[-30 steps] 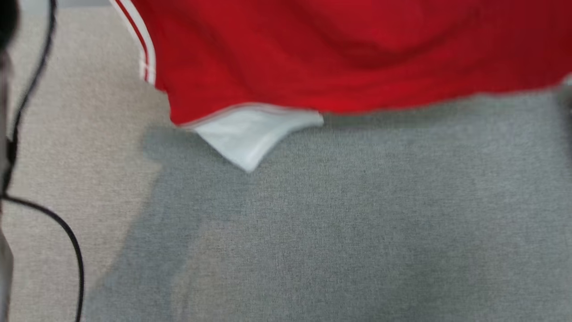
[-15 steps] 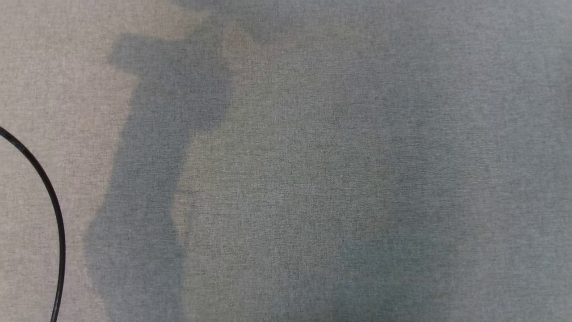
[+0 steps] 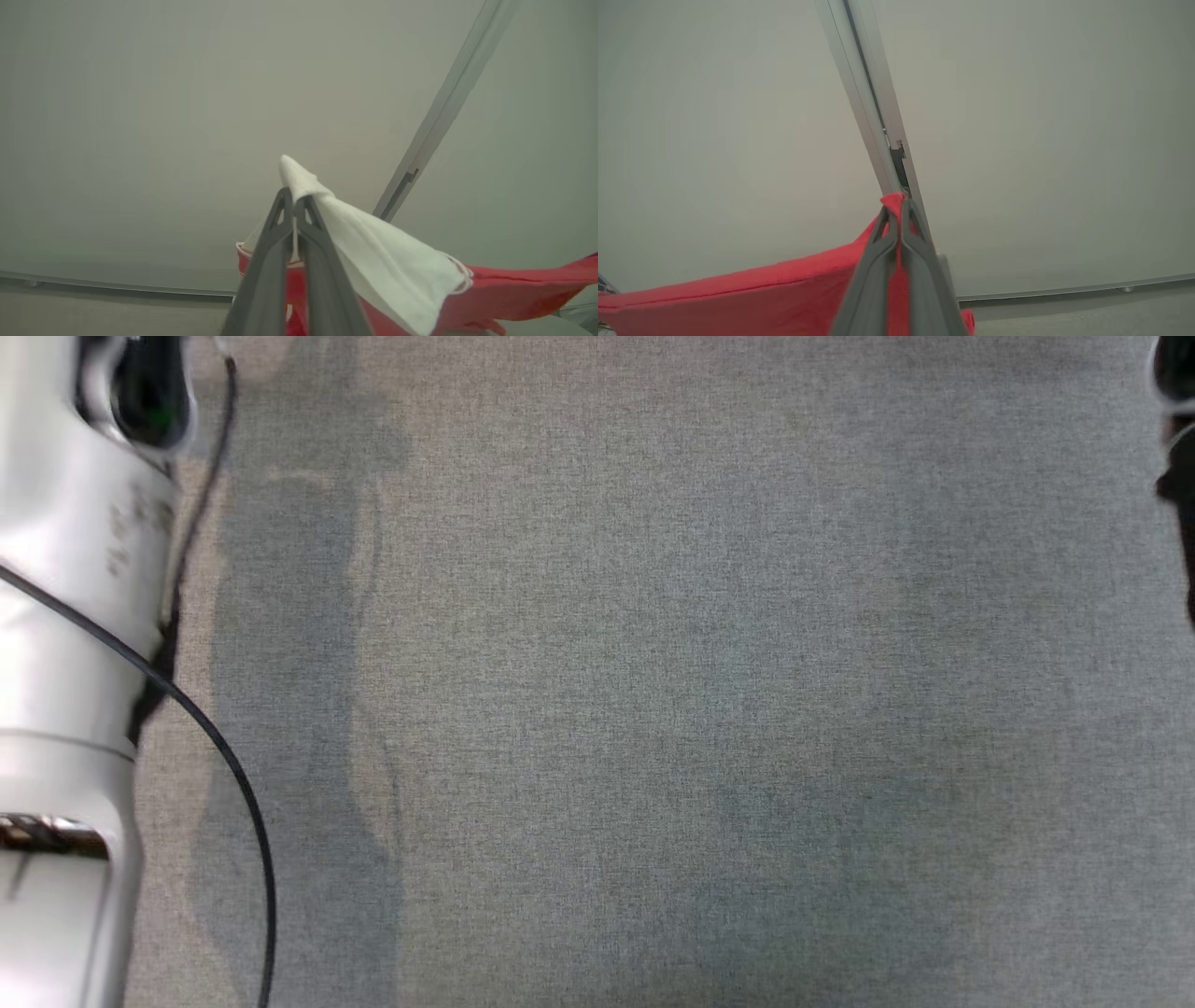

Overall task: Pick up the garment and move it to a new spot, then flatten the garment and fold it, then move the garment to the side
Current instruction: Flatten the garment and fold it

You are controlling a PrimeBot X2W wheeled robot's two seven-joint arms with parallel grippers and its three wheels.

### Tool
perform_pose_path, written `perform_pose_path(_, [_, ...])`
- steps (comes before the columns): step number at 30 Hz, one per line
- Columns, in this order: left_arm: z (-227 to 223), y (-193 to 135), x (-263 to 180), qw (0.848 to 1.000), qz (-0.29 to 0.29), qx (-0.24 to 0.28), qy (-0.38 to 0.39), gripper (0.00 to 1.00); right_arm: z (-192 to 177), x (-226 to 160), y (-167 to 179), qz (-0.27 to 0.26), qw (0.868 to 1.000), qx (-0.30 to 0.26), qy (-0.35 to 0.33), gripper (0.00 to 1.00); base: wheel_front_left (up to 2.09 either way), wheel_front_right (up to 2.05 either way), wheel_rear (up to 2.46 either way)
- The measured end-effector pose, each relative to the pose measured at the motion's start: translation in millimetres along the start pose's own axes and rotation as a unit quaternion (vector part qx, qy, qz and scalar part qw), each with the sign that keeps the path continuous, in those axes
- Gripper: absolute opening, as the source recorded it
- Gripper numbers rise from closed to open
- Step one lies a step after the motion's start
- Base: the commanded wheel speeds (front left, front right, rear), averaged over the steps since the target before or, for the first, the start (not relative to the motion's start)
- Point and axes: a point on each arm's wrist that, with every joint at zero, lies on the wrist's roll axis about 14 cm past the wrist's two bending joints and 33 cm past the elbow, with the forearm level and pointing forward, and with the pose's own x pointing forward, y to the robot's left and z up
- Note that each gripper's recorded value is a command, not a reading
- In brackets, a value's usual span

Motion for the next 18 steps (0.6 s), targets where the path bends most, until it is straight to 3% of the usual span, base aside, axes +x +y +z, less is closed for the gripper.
perform_pose_path(5, [-50, 14, -33, 0.997, 0.030, -0.033, 0.055, 0.00, -50, -31, -2, -0.013, 0.998, 0.025, 0.054, 0.00, 0.00, 0.00, 0.00])
perform_pose_path(11, [-95, 32, -95, 0.990, 0.066, -0.059, 0.107, 0.00, -100, -95, -14, -0.039, 0.991, 0.051, 0.115, 0.00, 0.00, 0.00, 0.00])
perform_pose_path(18, [-93, 41, -155, 0.991, 0.075, -0.057, 0.097, 0.00, -121, -165, -11, -0.052, 0.985, 0.090, 0.136, 0.00, 0.00, 0.00, 0.00])
